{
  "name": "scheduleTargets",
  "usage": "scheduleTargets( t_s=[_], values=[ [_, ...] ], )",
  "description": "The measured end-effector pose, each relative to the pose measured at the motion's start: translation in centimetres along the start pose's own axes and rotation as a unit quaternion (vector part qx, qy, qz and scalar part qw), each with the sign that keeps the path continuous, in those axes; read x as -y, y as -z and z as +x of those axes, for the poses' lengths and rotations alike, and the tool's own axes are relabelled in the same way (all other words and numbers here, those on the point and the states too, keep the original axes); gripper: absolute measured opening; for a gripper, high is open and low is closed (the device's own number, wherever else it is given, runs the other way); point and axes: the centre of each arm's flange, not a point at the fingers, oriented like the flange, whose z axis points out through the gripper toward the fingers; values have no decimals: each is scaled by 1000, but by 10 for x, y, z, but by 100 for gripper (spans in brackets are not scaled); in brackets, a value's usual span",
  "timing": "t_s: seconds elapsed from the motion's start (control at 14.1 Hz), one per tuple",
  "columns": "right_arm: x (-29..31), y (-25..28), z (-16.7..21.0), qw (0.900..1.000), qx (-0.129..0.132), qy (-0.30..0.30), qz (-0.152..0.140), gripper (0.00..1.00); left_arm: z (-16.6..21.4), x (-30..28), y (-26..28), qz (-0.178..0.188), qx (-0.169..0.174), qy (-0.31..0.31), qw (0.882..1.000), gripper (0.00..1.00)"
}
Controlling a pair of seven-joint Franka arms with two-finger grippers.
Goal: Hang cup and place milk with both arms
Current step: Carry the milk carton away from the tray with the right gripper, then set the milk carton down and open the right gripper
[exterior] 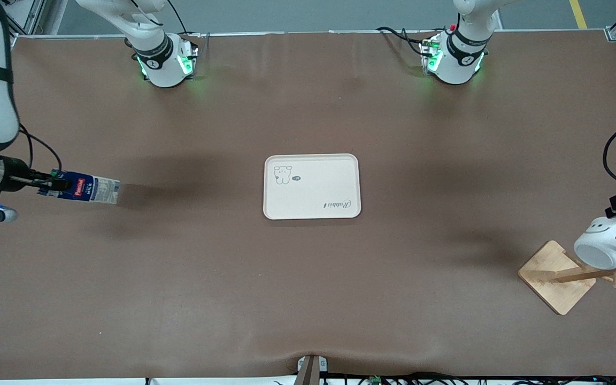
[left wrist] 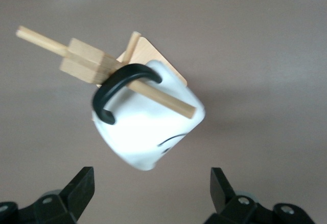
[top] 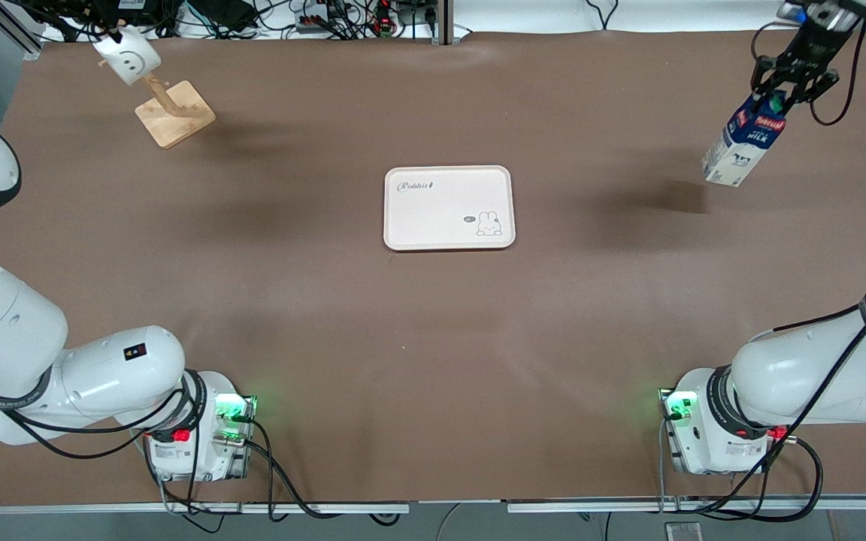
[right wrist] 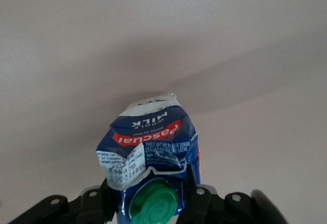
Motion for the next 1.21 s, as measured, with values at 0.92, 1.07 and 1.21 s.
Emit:
scheduleTargets(
  t_s=[0.92, 1.07, 1.21],
  values=[
    [-4, -66, -47, 998, -34, 44, 3, 86, -23, -126, 67, 17, 90, 18, 996, 100],
    [-3, -53, -44, 998, -37, 46, 4, 100, -25, -129, 69, 16, 96, 15, 995, 100],
    [-2, -32, -41, 998, -39, 47, 5, 100, -25, -132, 69, 16, 97, 13, 995, 100]
  ],
)
